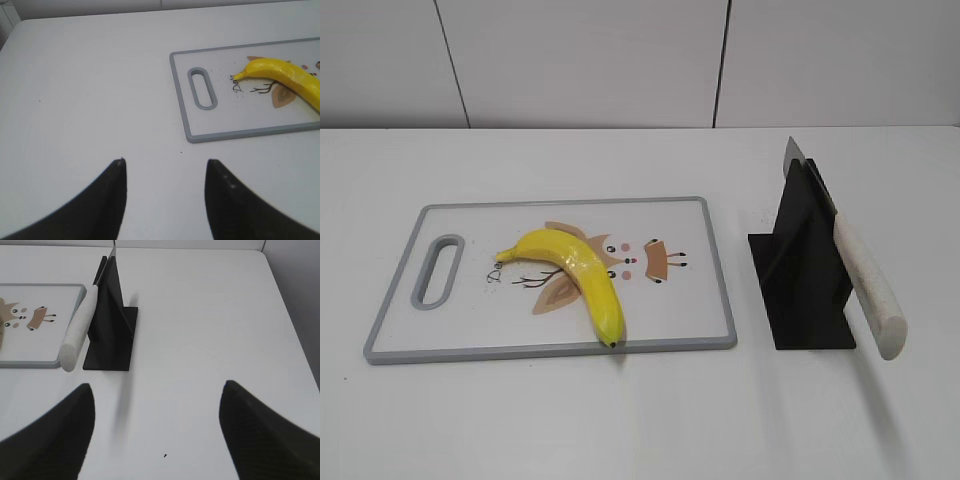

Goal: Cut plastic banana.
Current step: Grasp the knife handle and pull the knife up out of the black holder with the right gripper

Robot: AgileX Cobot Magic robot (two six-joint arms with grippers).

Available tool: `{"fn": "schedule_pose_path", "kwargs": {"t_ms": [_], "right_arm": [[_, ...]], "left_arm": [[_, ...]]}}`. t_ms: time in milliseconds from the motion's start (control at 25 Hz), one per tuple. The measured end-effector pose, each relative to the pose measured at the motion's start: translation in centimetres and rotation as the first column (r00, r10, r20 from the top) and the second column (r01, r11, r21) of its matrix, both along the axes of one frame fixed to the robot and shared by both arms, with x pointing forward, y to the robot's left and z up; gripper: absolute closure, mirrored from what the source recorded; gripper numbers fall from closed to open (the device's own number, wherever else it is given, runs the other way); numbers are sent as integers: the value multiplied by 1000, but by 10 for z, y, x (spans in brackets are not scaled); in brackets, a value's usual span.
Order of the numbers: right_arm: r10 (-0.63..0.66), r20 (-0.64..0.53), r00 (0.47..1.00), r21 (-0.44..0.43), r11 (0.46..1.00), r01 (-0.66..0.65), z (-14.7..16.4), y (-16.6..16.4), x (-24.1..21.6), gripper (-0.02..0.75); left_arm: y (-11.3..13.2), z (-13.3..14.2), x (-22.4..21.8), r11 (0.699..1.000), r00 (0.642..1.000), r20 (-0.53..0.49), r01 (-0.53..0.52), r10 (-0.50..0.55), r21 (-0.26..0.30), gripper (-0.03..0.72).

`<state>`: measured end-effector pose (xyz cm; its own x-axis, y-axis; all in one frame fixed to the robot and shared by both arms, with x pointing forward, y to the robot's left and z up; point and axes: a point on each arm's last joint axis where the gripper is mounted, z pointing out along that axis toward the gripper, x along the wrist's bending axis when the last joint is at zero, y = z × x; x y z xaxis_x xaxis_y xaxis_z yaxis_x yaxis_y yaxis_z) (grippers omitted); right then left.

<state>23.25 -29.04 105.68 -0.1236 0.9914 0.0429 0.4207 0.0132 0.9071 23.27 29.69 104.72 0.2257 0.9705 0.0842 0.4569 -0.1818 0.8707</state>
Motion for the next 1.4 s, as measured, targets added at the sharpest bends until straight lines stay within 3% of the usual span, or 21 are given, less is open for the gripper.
{"fn": "schedule_pose_path", "kwargs": {"t_ms": [520,760,920,1080,1400], "right_arm": [[40,7,999,18,999,-41,1,4,-1,148],[-10,123,992,-38,999,15,18,-3,0,225],[6,-51,999,-26,1000,-8,20,1,22,234],[46,-249,967,28,999,-40,23,7,52,174],[78,-408,910,55,997,-61,36,13,98,155]], "left_arm": [[0,0,0,1000,1000,0,0,0,0,216],[0,0,0,1000,1000,0,0,0,0,216],[0,0,0,1000,1000,0,0,0,0,216],[0,0,0,1000,1000,0,0,0,0,216],[0,0,0,1000,1000,0,-1,1,1,216]]}}
